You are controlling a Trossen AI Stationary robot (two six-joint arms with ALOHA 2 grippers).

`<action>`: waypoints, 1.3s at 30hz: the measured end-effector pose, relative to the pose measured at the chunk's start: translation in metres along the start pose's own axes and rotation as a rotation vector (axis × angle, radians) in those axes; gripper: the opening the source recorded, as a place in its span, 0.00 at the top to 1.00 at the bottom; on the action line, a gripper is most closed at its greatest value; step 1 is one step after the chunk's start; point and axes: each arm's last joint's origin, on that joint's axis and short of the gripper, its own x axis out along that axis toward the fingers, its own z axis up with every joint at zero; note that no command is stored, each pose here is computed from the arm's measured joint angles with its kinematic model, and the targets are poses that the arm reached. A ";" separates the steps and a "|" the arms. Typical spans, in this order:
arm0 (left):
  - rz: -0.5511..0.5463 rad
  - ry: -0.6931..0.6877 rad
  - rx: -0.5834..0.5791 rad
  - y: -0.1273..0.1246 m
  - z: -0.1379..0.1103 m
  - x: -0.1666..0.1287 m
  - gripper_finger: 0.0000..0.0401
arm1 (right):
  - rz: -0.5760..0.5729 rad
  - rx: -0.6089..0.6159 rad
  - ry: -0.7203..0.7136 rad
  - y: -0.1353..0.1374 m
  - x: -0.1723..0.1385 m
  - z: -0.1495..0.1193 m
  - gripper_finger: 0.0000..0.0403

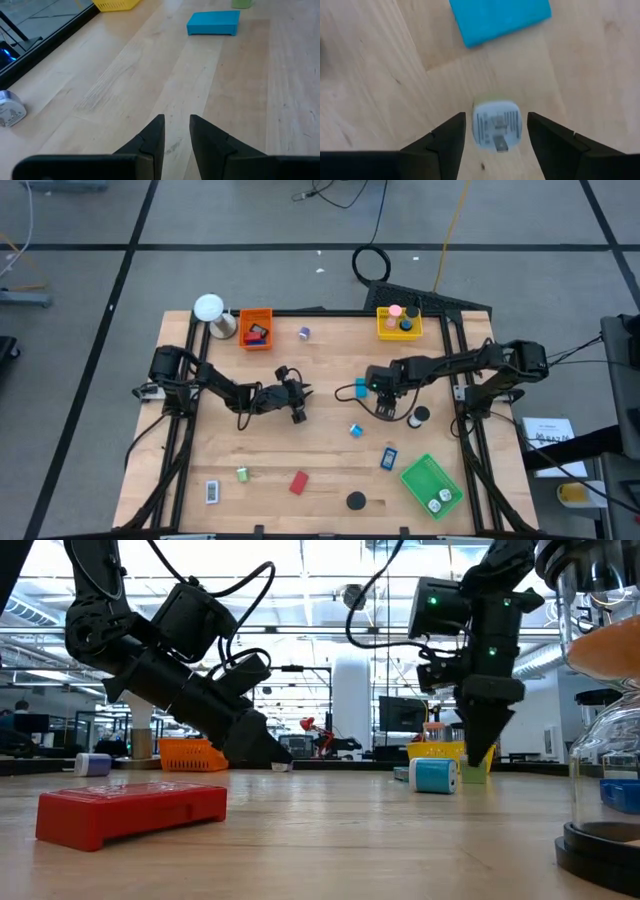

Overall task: Pick & Place Office items
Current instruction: Put the top green charger adapter into the green bin

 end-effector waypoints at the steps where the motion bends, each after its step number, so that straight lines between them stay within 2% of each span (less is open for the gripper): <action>1: 0.000 0.000 0.000 0.000 0.000 0.000 0.77 | -0.002 0.003 0.006 0.000 0.001 -0.002 0.51; 12: 0.000 0.002 0.002 0.000 0.000 0.000 0.77 | 0.010 0.012 -0.041 0.000 0.004 0.001 0.66; 17: 0.000 0.004 0.003 0.000 0.000 0.000 0.77 | 0.010 0.017 -0.033 0.000 0.003 0.001 0.67; 20: 0.000 0.003 0.003 0.000 0.000 0.000 0.77 | 0.008 0.058 -0.001 0.001 -0.008 0.002 0.67; 23: 0.000 0.002 0.002 0.000 0.000 0.000 0.77 | 0.013 0.131 -0.011 0.008 -0.032 0.008 0.67; 27: 0.000 0.002 0.003 0.000 0.000 0.000 0.77 | 0.032 0.224 -0.030 0.027 -0.077 0.010 0.67; 32: 0.000 0.002 0.003 0.000 0.000 0.000 0.77 | 0.040 0.300 -0.071 0.065 -0.124 0.002 0.67; 35: 0.001 0.003 0.004 0.000 0.000 0.000 0.77 | 0.048 0.341 -0.078 0.088 -0.140 -0.013 0.67; 39: 0.001 0.005 0.005 0.000 -0.001 0.000 0.77 | 0.075 0.415 -0.055 0.117 -0.145 -0.039 0.67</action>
